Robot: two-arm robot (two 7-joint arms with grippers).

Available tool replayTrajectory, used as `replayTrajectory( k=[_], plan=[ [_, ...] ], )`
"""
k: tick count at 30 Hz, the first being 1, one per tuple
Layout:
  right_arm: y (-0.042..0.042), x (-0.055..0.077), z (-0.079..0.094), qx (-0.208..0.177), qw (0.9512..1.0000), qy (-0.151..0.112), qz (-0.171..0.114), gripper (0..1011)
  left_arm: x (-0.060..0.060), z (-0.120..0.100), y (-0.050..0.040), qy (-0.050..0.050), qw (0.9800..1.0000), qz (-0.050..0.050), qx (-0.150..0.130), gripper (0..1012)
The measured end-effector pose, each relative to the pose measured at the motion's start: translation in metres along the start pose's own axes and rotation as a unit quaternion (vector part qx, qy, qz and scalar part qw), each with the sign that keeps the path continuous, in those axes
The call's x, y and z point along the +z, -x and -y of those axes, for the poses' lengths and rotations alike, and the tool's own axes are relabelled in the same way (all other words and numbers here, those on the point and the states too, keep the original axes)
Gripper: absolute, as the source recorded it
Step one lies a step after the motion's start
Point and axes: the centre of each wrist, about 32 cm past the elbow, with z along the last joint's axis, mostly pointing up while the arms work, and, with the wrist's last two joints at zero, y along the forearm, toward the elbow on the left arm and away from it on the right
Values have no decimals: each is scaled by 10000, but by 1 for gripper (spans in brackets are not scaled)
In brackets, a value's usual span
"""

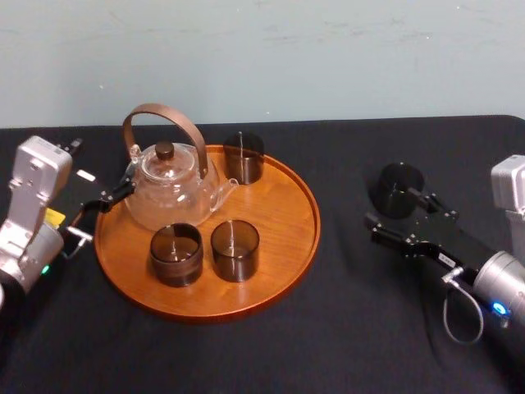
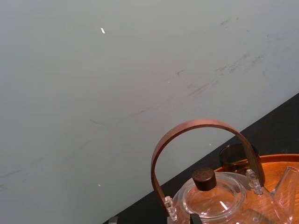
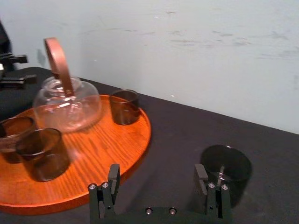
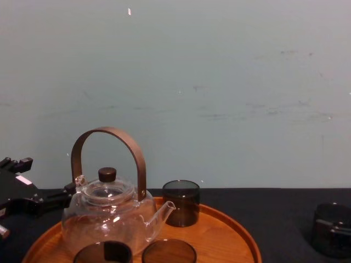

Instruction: Pick up the glass from the table and place it on the tray.

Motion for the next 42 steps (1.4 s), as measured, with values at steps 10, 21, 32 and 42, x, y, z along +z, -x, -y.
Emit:
replayTrajectory(
  k=[10,21,32,42],
  plan=[
    [-135,-42,65,-389,9992,71,-57,1002,0,0,0,0,10000,0,0,1001],
    [-263,-42,46,-660,9976,162,-106,1002,0,0,0,0,10000,0,0,1001],
    [-360,-26,-27,-799,9964,221,-160,1002,0,0,0,0,10000,0,0,1001],
    [-442,-25,-183,-770,9963,310,-214,1002,0,0,0,0,10000,0,0,1001]
  ],
)
